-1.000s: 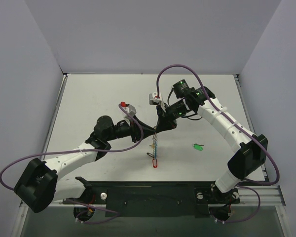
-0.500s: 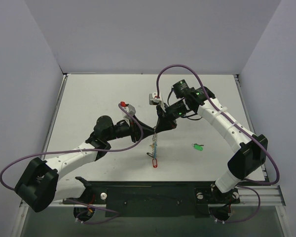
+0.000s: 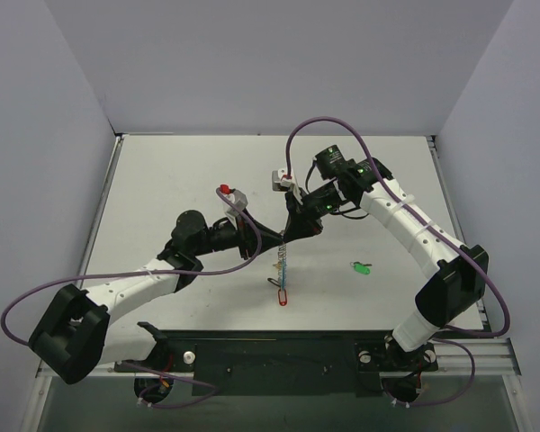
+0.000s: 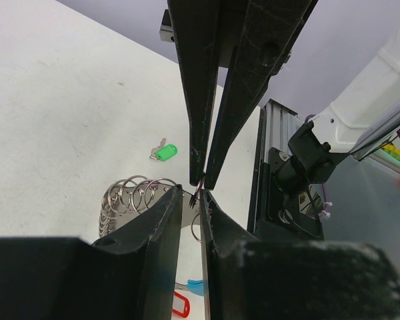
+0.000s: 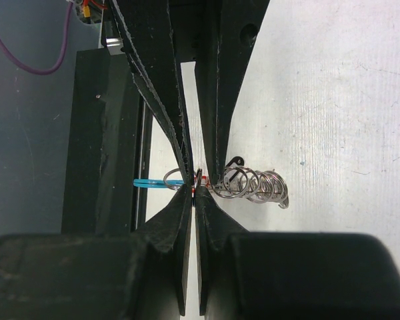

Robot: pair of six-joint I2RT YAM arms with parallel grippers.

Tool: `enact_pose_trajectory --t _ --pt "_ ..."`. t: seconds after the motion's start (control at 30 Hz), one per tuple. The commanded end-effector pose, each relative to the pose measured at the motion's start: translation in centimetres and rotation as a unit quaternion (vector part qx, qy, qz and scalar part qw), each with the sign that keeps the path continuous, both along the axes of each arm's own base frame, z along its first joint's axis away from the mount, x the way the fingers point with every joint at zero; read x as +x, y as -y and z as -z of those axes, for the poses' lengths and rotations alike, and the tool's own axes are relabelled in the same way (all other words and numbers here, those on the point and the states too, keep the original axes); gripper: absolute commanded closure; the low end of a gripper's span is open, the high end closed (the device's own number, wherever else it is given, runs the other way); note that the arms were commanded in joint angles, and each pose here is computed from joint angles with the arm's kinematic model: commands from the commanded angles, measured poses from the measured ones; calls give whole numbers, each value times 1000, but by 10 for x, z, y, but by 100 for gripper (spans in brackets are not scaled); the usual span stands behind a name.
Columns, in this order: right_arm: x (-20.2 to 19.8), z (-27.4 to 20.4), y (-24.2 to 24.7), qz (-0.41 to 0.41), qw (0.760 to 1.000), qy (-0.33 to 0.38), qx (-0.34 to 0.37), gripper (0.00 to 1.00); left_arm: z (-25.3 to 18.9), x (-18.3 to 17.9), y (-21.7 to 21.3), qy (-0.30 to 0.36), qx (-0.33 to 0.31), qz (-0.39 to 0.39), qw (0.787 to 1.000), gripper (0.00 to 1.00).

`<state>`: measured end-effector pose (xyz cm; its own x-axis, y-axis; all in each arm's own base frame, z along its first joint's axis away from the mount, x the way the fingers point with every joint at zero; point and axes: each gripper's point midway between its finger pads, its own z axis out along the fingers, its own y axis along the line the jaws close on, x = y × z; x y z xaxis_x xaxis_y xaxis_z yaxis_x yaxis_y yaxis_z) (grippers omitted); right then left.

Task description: Put the keys on the keyring

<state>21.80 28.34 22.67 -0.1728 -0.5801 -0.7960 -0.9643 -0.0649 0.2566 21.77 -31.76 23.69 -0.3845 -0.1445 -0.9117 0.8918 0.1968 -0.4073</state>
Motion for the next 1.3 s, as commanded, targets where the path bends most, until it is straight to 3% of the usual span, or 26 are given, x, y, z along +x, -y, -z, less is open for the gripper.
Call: enact_pose_trajectory --t 0.0,0.17,0.23,0.4,0.43,0.47,0.53,0.6,0.77,0.93,1.1,1.27 --pt "-7 -16 -8 -21 999 1 32 100 -16 -5 2 24 -26 18 999 74" --pt "-7 -15 -8 -21 999 -1 32 100 -20 -5 3 27 -36 21 999 82" --pt "-7 -14 -8 -21 999 -5 31 100 -21 -6 4 27 -38 24 999 100" --pt "-5 -17 -8 -12 999 -9 30 99 -24 -2 -3 45 -46 -4 998 100" --pt "-2 -21 -6 -4 999 -8 34 89 -28 -4 -6 54 -48 -9 997 100" --pt "-2 -24 -4 0 999 -10 37 69 -24 -3 -9 59 -44 -17 997 100" --pt "1 -34 5 16 998 -18 54 47 -27 -7 -13 77 -41 -19 996 100" --pt "5 -47 18 35 996 -24 78 40 -29 -11 -17 90 -34 -13 995 100" --pt "10 -56 49 80 993 11 85 34 -41 -26 -23 147 -30 8 989 100" --pt "18 -37 75 116 991 35 58 33 -49 -33 -28 194 -11 20 981 100" --pt "29 -21 97 153 987 34 41 33 -55 -20 -33 143 -15 13 990 100" --pt "40 12 132 233 971 21 -45 33 -69 2 -46 97 -35 -17 995 100"
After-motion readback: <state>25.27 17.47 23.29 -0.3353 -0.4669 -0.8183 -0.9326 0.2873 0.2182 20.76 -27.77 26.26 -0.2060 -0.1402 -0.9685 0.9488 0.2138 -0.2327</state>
